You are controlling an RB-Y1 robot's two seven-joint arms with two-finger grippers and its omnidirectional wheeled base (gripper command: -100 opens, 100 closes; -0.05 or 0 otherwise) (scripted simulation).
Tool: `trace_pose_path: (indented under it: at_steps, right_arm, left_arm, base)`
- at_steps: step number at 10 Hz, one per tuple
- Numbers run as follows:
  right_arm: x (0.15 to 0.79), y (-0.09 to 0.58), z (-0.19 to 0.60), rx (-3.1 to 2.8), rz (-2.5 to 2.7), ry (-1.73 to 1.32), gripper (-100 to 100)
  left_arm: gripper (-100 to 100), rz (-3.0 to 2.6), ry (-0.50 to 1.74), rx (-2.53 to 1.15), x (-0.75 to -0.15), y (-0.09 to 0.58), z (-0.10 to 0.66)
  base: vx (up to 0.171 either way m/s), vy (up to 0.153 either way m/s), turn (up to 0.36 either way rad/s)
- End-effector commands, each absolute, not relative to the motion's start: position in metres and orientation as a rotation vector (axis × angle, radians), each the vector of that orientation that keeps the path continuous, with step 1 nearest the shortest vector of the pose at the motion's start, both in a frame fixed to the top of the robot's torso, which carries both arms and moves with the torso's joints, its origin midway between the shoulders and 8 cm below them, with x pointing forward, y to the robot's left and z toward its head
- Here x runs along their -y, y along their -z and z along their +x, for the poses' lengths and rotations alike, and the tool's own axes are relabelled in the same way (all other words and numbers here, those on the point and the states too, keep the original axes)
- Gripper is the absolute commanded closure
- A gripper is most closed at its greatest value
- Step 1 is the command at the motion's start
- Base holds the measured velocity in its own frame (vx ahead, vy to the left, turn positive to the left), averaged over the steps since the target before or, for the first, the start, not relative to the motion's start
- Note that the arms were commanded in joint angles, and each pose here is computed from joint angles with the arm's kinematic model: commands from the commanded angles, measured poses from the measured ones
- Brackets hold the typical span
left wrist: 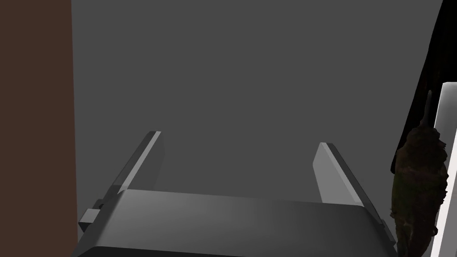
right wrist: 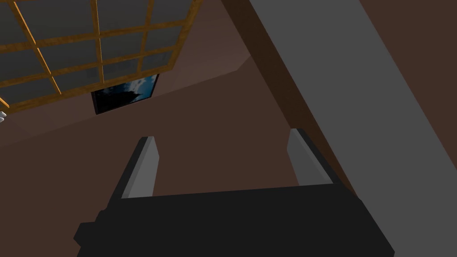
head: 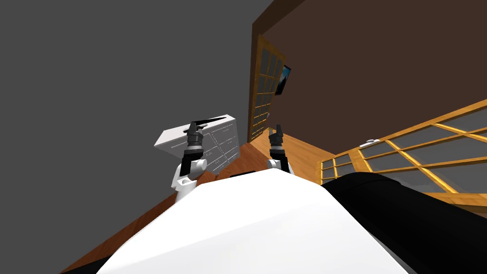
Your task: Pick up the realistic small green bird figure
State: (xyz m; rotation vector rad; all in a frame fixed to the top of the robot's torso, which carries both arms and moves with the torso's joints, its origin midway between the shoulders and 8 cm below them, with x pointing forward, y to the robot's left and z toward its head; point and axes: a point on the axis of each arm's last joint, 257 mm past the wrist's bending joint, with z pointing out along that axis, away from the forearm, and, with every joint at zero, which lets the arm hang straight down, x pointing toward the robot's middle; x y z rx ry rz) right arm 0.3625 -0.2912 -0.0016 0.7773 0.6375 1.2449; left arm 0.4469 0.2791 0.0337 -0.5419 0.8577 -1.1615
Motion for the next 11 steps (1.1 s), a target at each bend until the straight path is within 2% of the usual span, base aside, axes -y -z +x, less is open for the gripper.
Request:
trace_pose_path:
  at_steps: [1,11]
  right_arm:
    - [0.291,0.002,0.363,-0.637,0.777,-1.245,0]
    - [0.291,0.002,0.362,-0.638,0.777,-1.245,0]
  left_arm:
    - [-100,-0.559,1.154,-0.881,-0.282,-0.034,0.457]
    - [-100,-0.644,1.115,-1.011,-0.294,-0.043,0.521]
  base:
    - [-0.089,-0.069,-0.007]
    - [-0.054,-0.041,-0.005]
